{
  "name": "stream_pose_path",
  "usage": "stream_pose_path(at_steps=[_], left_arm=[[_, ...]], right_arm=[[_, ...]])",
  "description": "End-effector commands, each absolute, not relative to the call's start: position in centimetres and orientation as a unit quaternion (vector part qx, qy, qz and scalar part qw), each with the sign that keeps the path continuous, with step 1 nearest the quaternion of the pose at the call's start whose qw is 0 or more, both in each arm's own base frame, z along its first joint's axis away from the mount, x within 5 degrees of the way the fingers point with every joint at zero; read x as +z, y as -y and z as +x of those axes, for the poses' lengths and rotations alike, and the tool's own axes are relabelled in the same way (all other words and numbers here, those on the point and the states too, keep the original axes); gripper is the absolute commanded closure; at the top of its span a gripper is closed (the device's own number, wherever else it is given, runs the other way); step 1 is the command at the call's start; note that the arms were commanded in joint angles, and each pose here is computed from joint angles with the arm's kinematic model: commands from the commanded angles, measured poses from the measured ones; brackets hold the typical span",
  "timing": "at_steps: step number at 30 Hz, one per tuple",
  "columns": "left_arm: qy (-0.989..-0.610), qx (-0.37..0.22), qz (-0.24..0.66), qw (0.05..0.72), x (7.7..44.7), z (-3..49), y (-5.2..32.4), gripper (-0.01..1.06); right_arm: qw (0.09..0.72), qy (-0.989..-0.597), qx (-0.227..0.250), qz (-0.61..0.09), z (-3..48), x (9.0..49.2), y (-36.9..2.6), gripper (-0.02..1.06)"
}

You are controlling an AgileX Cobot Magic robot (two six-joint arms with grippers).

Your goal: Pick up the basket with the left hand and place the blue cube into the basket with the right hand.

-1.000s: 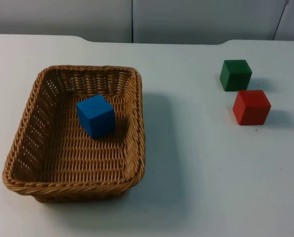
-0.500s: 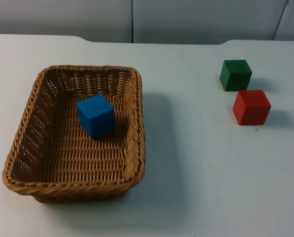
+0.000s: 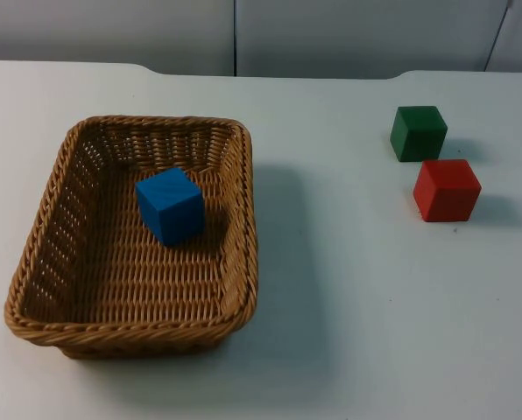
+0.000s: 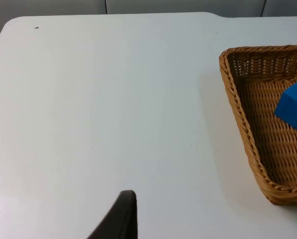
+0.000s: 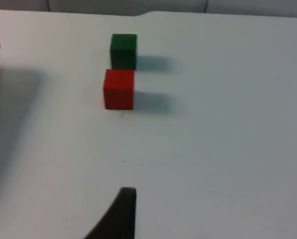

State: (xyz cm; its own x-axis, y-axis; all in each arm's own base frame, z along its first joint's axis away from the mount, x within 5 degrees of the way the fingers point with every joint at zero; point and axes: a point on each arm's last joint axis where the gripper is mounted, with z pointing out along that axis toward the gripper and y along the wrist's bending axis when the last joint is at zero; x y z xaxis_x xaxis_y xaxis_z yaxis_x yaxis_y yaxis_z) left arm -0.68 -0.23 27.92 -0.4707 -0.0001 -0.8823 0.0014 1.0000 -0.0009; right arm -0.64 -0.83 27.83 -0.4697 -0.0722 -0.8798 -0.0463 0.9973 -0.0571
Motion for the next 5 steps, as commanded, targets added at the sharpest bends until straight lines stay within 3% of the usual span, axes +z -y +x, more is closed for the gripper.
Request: stream_pose_path(at_steps=[1,5], left_arm=[[-0.854,-0.008,-0.003,0.52,27.9,-0.68,0.33,0.0],[-0.854,-0.008,-0.003,0.52,27.9,-0.68,0.33,0.0]], right_arm=[[0.519,-0.854,-0.027,-0.014,-0.6,27.81,0.83,0.0],[0.517,-0.854,-0.048,0.021,-0.67,27.81,0.78,0.0]])
